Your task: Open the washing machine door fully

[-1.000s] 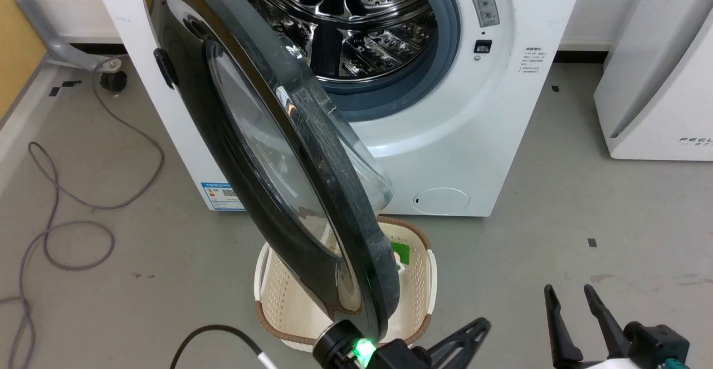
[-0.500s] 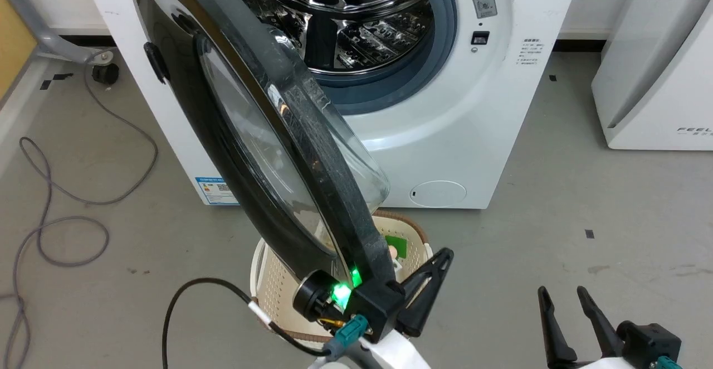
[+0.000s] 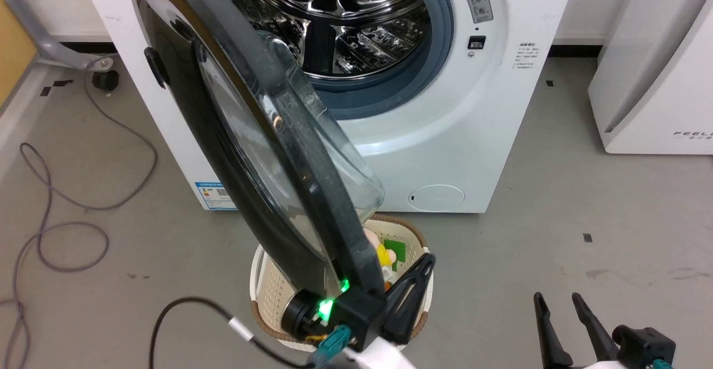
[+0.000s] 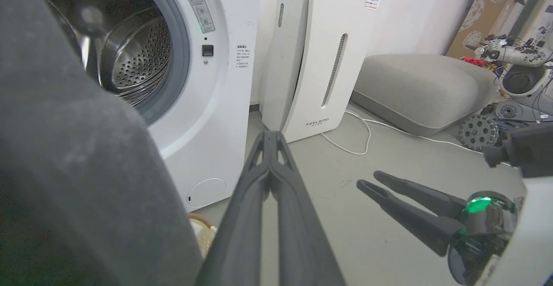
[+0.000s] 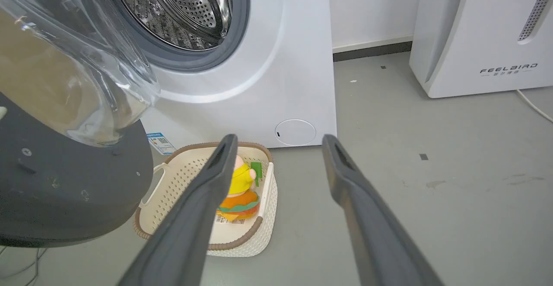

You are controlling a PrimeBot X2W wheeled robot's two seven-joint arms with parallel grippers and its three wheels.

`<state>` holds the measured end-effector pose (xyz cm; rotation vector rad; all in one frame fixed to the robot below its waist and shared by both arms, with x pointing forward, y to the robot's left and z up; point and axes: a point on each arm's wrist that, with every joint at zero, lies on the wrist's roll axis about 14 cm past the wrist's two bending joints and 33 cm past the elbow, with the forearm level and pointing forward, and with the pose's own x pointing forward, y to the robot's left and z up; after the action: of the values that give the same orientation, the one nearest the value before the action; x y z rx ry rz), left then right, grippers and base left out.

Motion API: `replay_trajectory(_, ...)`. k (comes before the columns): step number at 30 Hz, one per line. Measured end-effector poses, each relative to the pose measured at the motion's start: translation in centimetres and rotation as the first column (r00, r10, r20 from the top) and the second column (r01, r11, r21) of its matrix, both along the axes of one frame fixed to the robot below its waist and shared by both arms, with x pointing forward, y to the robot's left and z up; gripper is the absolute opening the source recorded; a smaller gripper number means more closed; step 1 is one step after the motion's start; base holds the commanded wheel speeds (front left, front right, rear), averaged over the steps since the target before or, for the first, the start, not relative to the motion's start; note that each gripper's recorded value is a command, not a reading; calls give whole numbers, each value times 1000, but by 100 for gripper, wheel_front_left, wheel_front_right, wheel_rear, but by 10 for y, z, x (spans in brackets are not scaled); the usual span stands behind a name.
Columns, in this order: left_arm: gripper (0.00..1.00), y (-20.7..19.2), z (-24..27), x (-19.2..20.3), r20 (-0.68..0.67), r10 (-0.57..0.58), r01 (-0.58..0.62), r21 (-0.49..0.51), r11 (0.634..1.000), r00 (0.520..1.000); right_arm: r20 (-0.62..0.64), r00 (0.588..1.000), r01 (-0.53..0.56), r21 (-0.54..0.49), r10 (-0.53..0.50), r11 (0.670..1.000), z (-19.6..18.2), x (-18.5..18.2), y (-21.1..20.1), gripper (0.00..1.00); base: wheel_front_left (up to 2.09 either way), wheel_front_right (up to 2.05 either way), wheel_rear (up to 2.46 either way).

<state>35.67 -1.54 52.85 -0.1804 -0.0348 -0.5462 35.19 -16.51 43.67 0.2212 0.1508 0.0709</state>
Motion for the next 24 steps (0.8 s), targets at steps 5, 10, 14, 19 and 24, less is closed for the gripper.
replay_trajectory(5,0,18,-2,-11,-25,50,-51,-10,999,998,4,1000,-11,4,11,1000,1,0,4,100,0,0,0)
replay_trajectory(10,0,33,-1,-19,-38,91,-91,-10,996,995,6,1000,-24,4,24,1000,1,1,8,100,0,0,0)
replay_trajectory(14,0,46,-2,-27,-52,130,-130,0,991,990,9,999,-40,4,40,999,2,2,13,100,0,0,0)
replay_trajectory(19,0,60,-5,-42,-81,171,-171,8,985,982,9,998,-60,6,60,998,2,3,19,100,0,0,0)
replay_trajectory(24,0,76,-14,-55,-119,219,-217,31,976,968,10,995,-98,11,98,995,3,7,32,100,0,0,0)
